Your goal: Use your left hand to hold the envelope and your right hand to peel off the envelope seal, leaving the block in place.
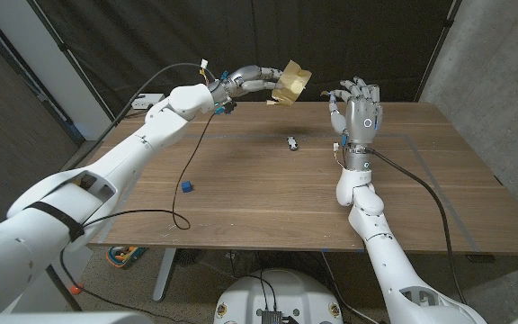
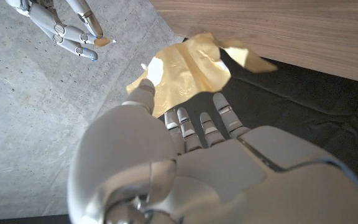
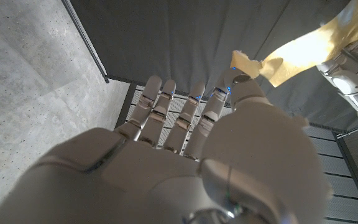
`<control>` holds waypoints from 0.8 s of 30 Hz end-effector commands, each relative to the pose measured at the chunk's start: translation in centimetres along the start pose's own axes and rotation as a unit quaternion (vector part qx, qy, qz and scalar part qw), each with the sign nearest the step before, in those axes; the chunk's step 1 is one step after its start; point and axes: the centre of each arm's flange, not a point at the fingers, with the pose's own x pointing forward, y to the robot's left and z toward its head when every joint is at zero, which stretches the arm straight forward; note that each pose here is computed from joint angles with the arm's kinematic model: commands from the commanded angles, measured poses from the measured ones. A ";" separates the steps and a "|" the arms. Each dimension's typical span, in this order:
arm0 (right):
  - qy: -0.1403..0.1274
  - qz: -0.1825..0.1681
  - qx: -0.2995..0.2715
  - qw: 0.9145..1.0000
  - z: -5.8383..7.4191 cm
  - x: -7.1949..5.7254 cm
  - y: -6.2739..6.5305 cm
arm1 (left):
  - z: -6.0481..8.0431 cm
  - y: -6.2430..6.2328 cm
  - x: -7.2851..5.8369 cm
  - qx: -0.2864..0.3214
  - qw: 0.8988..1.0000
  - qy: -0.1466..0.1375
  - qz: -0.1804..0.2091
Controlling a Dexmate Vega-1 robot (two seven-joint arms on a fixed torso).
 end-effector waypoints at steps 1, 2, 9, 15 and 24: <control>0.017 -0.012 0.011 1.000 2.6 0.0 -0.9 | -0.6 0.5 -4.1 0.001 1.000 -0.001 0.002; 0.017 -0.012 0.009 1.000 2.8 0.0 -0.9 | -0.6 0.6 -4.4 0.005 1.000 0.002 0.003; 0.025 -0.012 -0.006 1.000 4.3 -0.4 -1.3 | -0.9 0.9 -6.2 0.012 1.000 -0.004 0.008; 0.026 -0.015 -0.032 0.999 5.3 -0.6 -2.3 | -1.7 1.1 -8.1 0.002 1.000 -0.011 0.014; 0.034 0.001 -0.033 0.999 7.0 -1.8 -3.0 | -3.4 0.2 -11.2 -0.014 1.000 0.003 0.022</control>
